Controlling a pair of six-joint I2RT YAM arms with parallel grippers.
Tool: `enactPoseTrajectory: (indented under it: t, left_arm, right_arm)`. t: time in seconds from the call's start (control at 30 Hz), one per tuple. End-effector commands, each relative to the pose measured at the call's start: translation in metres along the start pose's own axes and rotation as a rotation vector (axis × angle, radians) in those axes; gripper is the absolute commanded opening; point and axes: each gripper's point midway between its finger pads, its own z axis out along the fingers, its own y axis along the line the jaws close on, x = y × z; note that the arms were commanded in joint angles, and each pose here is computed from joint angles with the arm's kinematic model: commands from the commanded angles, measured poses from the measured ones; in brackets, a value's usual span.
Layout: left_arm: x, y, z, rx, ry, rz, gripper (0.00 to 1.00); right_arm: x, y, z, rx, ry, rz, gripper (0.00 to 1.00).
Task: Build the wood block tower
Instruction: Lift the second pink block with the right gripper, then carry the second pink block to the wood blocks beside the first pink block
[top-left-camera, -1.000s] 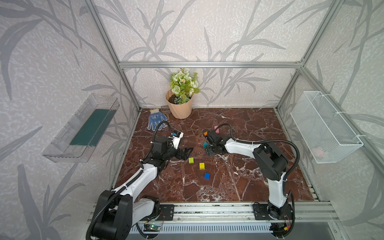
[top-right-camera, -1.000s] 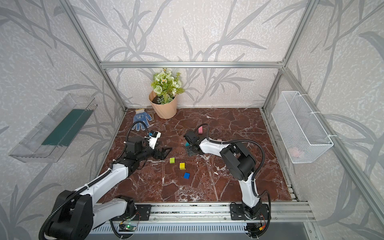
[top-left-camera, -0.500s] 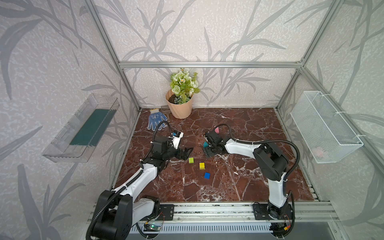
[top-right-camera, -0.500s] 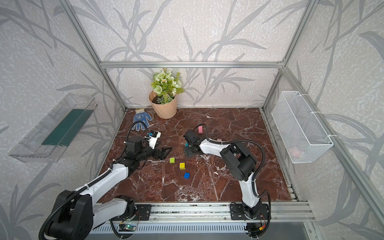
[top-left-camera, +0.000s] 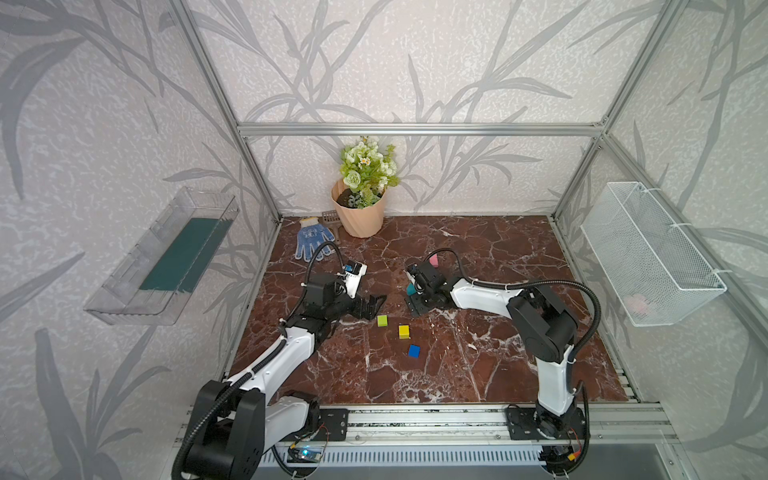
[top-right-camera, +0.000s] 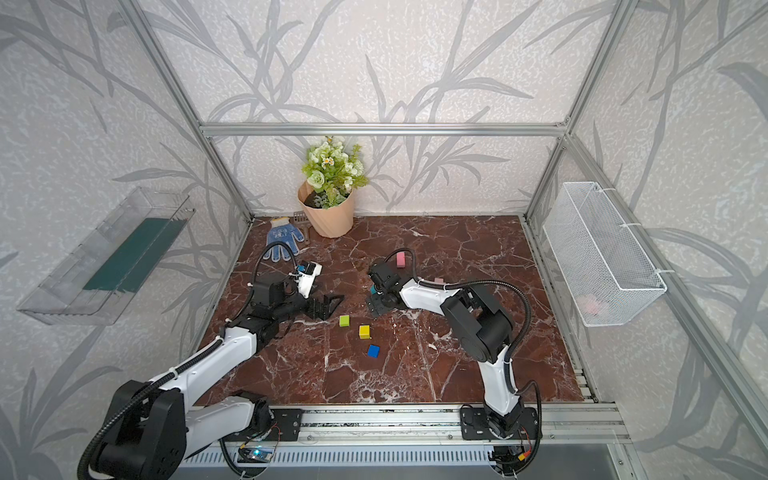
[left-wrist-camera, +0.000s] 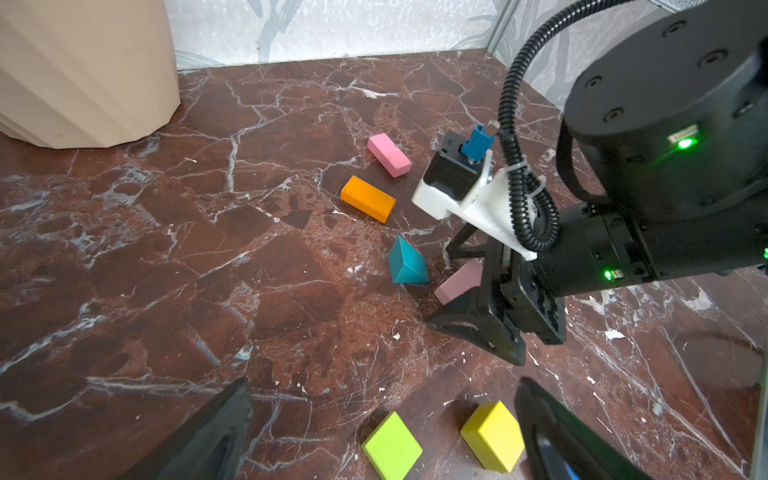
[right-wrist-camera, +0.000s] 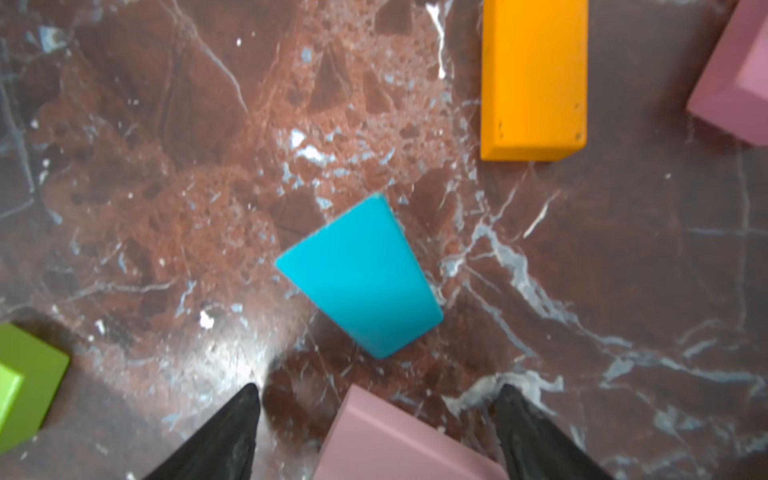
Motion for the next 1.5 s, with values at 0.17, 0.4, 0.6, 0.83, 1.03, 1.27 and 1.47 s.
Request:
enactPoseTrajectory:
  t: [0.17,0.4,0.6,0.83,1.03,1.27,1.47]
  left_arm:
    - [-0.005,-0.004,-0.003,0.008,-0.025,0.027,0.99]
    - [-0.005,-0.004,-0.003,0.009,-0.025,0.027,0.99]
    - [-0.004,-0.003,-0.003,0.007,-0.024,0.027,0.99]
    - [-0.004,-0.003,-0.002,0.008,-0.022,0.024,0.99]
    - [-0.005,-0.003,-0.002,0.007,-0.022,0.023,0.99]
    - [-0.005,-0.004,-0.002,0.010,-0.023,0.027,0.99]
    - [-0.004,-0.004,-0.003,0.013,-0.023,0.029,0.99]
  right_arm:
    - [0.028,0.013,-0.012,-0.019,0.063,-0.014,0.75]
    - [0.034,0.007,-0.009,0.056,0.106,-0.017,0.57]
    - [0.038,0.001,-0.012,0.101,0.120,-0.011,0.48]
    - [0.039,0.003,-0.017,0.108,0.120,-0.007,0.39]
    - [0.039,-0.001,-0.016,0.136,0.133,0.006,0.27]
    - [0.031,-0.013,-0.030,0.201,0.094,0.048,0.15]
    - [0.021,-0.028,-0.058,0.250,0.012,0.108,0.10]
